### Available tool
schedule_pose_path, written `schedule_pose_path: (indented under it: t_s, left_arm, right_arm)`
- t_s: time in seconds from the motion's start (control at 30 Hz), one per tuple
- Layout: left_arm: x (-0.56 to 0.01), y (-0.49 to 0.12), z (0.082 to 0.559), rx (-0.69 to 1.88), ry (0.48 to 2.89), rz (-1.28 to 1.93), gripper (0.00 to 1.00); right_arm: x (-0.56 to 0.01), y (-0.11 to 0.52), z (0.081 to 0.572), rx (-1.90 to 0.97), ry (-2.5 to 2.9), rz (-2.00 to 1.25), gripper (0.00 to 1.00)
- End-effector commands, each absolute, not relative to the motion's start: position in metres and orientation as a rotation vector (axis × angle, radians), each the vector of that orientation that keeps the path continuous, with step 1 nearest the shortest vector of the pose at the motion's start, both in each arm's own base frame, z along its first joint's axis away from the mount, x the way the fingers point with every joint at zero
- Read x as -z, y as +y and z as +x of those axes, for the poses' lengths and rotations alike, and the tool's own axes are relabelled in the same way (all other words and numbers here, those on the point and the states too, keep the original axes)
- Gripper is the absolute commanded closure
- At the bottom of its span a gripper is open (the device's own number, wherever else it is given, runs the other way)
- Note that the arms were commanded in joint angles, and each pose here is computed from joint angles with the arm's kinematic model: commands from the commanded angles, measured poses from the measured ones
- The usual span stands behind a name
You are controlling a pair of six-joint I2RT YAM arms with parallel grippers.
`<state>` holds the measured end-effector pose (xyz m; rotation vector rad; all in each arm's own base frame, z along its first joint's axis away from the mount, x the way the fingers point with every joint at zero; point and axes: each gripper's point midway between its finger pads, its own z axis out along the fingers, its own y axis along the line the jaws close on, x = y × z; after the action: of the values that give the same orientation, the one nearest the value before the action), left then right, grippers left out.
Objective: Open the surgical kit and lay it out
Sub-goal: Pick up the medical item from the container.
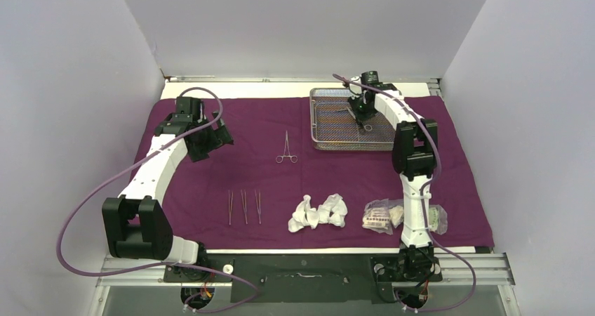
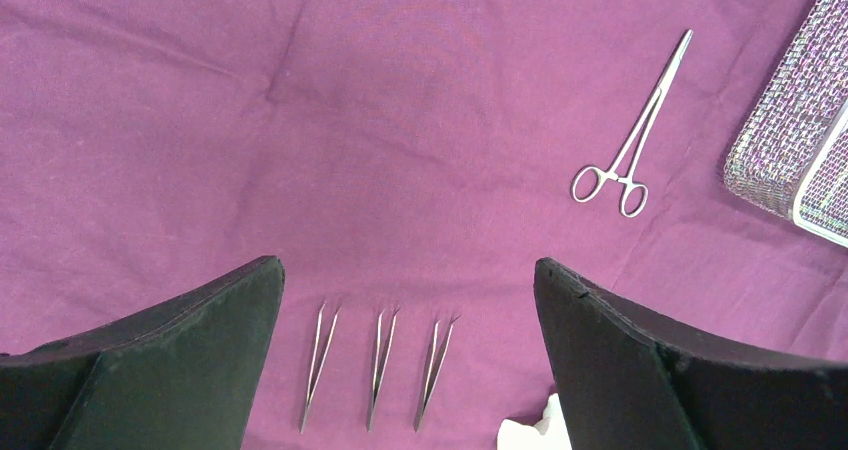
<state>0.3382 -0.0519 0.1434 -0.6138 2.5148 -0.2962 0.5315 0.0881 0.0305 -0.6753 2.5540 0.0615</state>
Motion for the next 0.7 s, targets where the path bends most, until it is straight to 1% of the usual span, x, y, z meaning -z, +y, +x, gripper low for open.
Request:
schedule_pose_path:
  t_s: [0.0,0.4,0.67]
  left_arm:
    - [-0.159,-0.050,0.345,0.293,2.467,-0.594,0.07]
    - [-0.161,-0.049,0.339,0.294,2.452,-0.594,0.07]
    - [-0.165,-0.047,0.334,0.284,2.438,-0.595,0.07]
  right_arm:
    - [-0.080,0.090,0.538,-0.028,2.446,-0.662,0.95]
    - [-0.137,0.095,0.540,-0.048,2.329,-0.647,0.95]
    - [-0.196,0.101,0.541,-0.052,2.209,-0.462,0.95]
